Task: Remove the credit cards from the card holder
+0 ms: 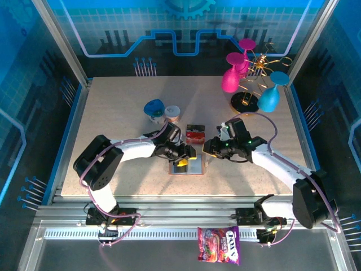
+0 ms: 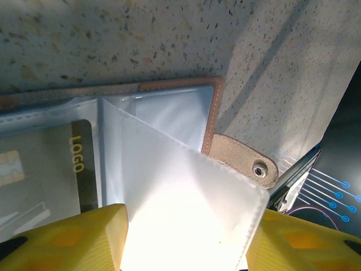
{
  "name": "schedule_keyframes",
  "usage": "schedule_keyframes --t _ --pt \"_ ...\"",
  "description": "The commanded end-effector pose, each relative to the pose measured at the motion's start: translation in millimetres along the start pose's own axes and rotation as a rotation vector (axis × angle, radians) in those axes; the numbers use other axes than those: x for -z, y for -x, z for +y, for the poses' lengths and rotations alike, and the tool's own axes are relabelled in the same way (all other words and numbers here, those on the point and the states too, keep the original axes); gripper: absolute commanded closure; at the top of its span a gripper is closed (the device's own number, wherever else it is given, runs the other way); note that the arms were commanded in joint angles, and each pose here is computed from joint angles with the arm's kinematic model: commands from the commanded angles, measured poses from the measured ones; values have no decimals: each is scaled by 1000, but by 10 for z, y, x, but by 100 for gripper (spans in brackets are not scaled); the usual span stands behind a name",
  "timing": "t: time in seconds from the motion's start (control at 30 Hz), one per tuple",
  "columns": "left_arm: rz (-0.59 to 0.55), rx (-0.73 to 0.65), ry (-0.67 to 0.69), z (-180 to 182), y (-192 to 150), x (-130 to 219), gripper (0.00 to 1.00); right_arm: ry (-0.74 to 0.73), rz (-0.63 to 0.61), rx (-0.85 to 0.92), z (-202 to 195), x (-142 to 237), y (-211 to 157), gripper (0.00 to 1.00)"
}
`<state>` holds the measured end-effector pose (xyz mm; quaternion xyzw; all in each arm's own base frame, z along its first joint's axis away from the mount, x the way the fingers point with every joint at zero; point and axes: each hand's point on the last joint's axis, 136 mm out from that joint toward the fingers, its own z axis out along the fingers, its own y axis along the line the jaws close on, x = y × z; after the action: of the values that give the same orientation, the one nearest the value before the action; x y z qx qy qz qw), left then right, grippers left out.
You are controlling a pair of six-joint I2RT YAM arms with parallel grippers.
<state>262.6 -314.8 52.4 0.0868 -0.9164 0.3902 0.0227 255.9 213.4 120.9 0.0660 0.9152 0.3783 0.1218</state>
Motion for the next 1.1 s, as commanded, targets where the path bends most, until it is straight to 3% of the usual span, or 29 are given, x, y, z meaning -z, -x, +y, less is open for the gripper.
schedule_keyframes --t 0.0,0.47,1.07 --pt "18 -11 -27 -125 2 -49 43 -16 -6 -14 -71 48 -11 67" --pt "19 -21 -24 -155 12 -54 42 -2 15 -24 -74 5 -33 67" --pt "-72 -4 -9 13 86 291 43 7 88 -26 -42 -265 -73 67"
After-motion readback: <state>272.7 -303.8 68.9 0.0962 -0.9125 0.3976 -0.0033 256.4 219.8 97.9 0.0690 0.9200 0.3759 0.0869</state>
